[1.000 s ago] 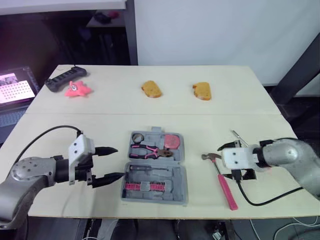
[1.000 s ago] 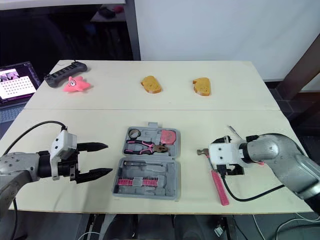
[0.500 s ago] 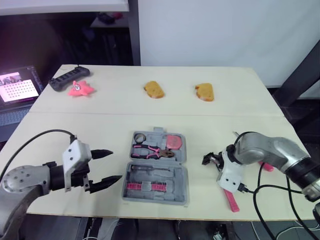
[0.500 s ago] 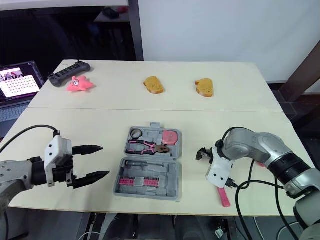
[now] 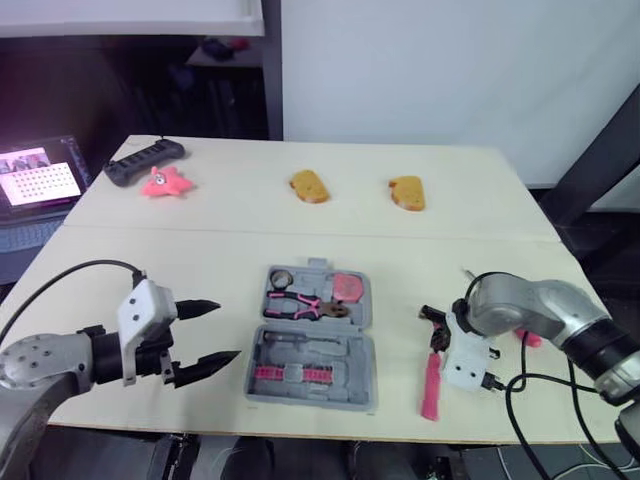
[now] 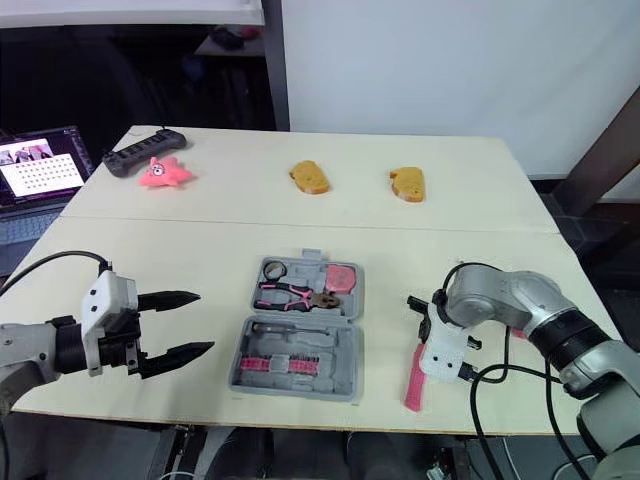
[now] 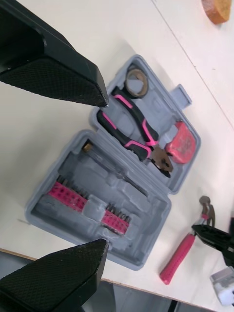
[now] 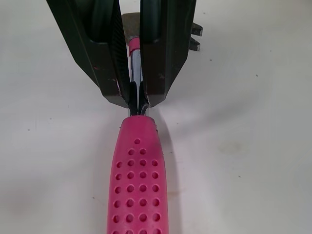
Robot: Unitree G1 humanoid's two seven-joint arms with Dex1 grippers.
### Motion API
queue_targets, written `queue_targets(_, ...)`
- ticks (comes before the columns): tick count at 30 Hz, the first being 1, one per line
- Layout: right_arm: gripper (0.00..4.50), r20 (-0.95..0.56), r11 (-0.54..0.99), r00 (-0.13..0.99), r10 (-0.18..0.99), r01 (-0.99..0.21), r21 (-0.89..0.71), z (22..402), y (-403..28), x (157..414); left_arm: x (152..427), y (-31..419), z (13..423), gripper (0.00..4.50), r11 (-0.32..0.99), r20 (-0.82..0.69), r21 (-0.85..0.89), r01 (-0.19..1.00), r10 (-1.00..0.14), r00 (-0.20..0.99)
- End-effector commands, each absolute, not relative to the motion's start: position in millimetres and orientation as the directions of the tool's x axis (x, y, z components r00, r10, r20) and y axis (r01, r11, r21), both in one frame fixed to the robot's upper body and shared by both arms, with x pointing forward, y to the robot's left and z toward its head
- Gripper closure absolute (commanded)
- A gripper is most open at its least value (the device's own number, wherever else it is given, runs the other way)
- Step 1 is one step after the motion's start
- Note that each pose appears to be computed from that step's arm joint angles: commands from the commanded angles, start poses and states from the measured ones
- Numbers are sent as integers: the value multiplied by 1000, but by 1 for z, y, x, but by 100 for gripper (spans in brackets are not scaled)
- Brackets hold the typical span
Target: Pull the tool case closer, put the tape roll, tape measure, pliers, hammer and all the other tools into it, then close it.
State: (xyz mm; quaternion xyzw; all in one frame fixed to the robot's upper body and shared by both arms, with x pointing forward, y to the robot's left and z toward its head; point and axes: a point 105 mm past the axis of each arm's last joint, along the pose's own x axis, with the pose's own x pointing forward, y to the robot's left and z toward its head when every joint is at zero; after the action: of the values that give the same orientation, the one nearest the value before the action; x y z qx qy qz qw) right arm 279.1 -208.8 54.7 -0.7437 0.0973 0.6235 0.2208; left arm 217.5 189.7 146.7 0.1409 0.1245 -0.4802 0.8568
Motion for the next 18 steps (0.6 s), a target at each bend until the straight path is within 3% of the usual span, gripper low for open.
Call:
queue_targets(1, 447, -933, -794, 278, 230, -501, -345, 93, -209, 277, 222, 188, 152, 0, 471, -342, 156, 868, -799, 495)
queue_targets(4, 447, -934, -647, 275, 226, -675, -355, 103, -216, 273, 227, 187, 153, 0, 464, -339, 158, 872, -804, 489)
queue_targets(5, 447, -913, -409, 330, 241, -819, -404, 108, -215, 280, 230, 187, 153, 0, 454, -339, 163, 876, -808, 482)
queue_targets(7, 447, -889, 35, 390, 240, -919, -394, 112, -221, 279, 233, 186, 154, 0, 436, -340, 168, 884, -816, 467)
queue_targets(9, 447, -889, 454, 395, 234, -852, -259, 108, -228, 266, 237, 187, 155, 0, 424, -342, 174, 889, -820, 458)
queue_targets(10, 447, -894, 580, 391, 219, -789, -202, 106, -231, 260, 238, 187, 155, 0, 422, -342, 175, 890, -822, 456)
queue_targets(13, 447, -911, 773, 339, 236, -633, -35, 102, -231, 247, 240, 188, 155, 0, 417, -340, 177, 891, -824, 453)
queue_targets(18, 447, -870, 897, 417, 262, -437, 61, 88, -236, 257, 239, 187, 155, 0, 398, -343, 175, 900, -833, 435)
